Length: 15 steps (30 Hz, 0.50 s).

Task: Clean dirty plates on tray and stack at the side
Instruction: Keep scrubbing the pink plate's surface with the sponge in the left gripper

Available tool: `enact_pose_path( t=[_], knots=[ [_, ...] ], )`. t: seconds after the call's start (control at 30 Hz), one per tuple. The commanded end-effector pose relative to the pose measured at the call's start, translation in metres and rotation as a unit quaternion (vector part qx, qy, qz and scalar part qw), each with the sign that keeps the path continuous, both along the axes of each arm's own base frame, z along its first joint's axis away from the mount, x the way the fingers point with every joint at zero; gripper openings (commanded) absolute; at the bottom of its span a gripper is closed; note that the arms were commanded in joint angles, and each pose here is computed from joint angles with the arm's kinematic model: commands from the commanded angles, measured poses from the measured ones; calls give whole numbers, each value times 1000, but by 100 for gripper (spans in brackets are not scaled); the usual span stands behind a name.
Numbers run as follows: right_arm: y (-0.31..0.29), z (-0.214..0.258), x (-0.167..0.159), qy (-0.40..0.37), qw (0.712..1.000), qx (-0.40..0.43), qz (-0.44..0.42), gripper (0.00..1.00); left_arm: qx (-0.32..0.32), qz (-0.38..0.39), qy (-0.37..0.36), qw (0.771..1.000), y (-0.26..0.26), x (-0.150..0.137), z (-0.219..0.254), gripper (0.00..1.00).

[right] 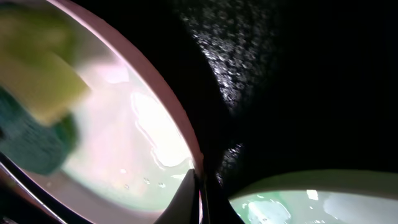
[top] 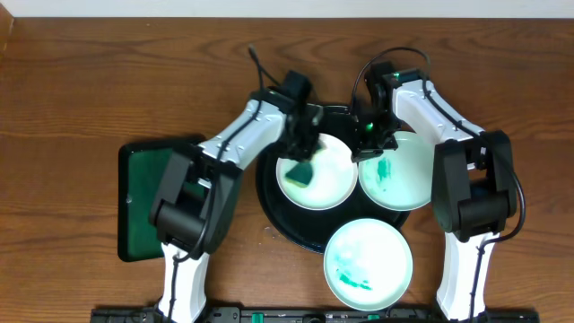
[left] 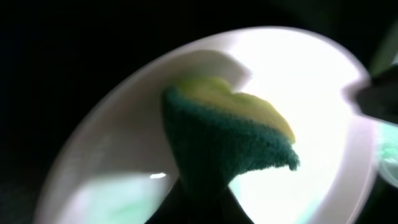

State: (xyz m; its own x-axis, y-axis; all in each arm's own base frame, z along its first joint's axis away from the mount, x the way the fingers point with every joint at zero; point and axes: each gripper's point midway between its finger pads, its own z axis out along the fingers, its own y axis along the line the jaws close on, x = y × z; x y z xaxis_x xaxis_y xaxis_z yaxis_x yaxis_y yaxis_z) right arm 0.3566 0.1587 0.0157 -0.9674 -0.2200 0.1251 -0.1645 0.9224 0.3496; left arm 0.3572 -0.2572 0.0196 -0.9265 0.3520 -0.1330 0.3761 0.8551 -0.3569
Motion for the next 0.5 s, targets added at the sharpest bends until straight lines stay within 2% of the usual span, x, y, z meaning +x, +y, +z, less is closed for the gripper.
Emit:
enact_pose_path(
  t=[0.0, 0.27, 0.4, 0.47],
  knots=[
    [-2, 1, 1, 1, 1000, 3, -1, 1, -54, -3, 50, 997, -28, -20, -9, 7],
    [-2, 2, 0, 3, 1000, 3, 0, 1, -43, 34, 48, 997, -6, -4, -11, 7],
    [-2, 2, -2, 6, 1000, 2, 0, 1, 67, 102, 30, 992, 54, 14, -26, 7],
    [-2, 2, -2, 6, 1000, 1, 0, 1, 101, 122, 36, 987, 79, 15, -28, 8]
  ],
)
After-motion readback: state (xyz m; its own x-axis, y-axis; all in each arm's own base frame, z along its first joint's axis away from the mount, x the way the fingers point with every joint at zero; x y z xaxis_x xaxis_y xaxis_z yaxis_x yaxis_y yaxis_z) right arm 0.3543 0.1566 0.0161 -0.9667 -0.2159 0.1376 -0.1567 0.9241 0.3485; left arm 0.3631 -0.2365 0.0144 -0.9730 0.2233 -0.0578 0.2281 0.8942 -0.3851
